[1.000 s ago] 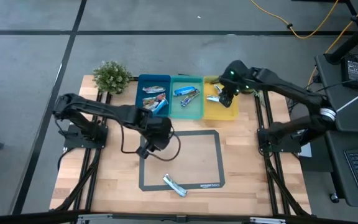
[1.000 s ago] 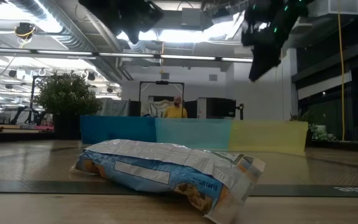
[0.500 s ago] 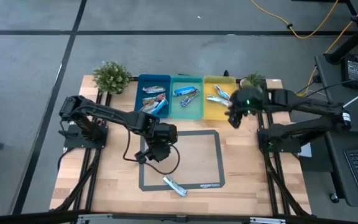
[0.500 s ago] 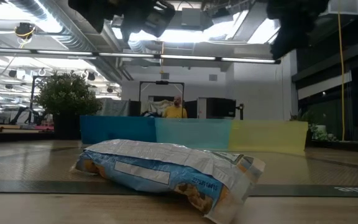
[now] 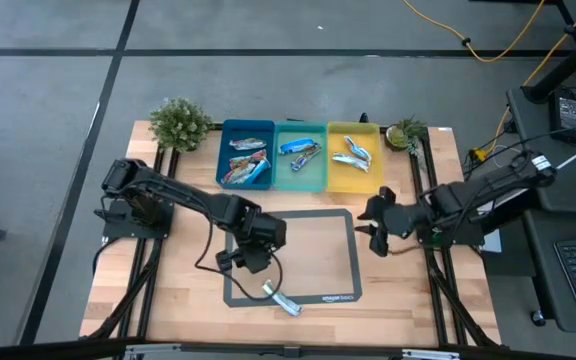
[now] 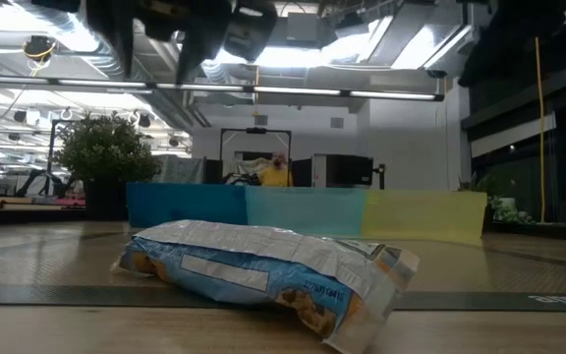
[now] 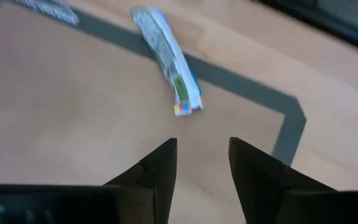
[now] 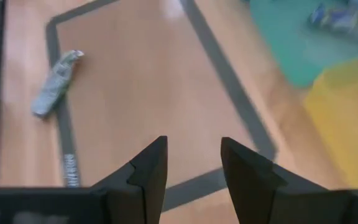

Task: Pick and place Granola Bars by type
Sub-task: Put the yellow granola bar into the yellow bin

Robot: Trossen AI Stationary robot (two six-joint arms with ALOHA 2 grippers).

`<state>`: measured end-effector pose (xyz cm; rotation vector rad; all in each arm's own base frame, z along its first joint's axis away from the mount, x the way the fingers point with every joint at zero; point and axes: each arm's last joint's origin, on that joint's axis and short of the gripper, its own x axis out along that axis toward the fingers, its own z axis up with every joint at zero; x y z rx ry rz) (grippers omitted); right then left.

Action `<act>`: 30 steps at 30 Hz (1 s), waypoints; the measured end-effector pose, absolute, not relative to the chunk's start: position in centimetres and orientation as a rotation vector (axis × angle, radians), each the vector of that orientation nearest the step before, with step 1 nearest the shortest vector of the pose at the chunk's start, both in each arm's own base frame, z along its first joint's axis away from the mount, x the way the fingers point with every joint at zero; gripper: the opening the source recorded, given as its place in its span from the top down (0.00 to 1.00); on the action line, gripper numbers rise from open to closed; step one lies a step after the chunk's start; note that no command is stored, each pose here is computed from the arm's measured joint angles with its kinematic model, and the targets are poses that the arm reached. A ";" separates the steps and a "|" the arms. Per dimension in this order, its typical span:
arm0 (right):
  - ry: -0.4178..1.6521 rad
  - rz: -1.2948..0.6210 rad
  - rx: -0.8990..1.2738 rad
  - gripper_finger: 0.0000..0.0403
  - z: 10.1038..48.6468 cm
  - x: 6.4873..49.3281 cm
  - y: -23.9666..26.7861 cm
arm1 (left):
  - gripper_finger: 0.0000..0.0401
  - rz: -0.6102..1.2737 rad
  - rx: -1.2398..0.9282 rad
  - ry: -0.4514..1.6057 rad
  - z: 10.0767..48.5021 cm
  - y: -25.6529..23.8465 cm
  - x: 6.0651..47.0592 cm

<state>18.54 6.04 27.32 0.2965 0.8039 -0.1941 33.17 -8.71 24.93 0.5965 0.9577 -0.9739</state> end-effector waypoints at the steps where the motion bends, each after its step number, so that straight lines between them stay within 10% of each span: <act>1: 0.796 -0.203 0.253 0.62 27.2 18.5 6.4 | 0.65 -0.968 0.601 0.980 24.7 -8.9 33.1; 15: 0.795 -0.100 -0.069 0.62 27.1 18.7 7.2 | 0.64 -0.650 0.358 0.958 21.0 -12.7 37.0; 30: 0.662 0.034 -0.182 0.62 28.1 19.7 7.7 | 0.33 -0.404 0.240 1.019 20.7 -16.0 35.9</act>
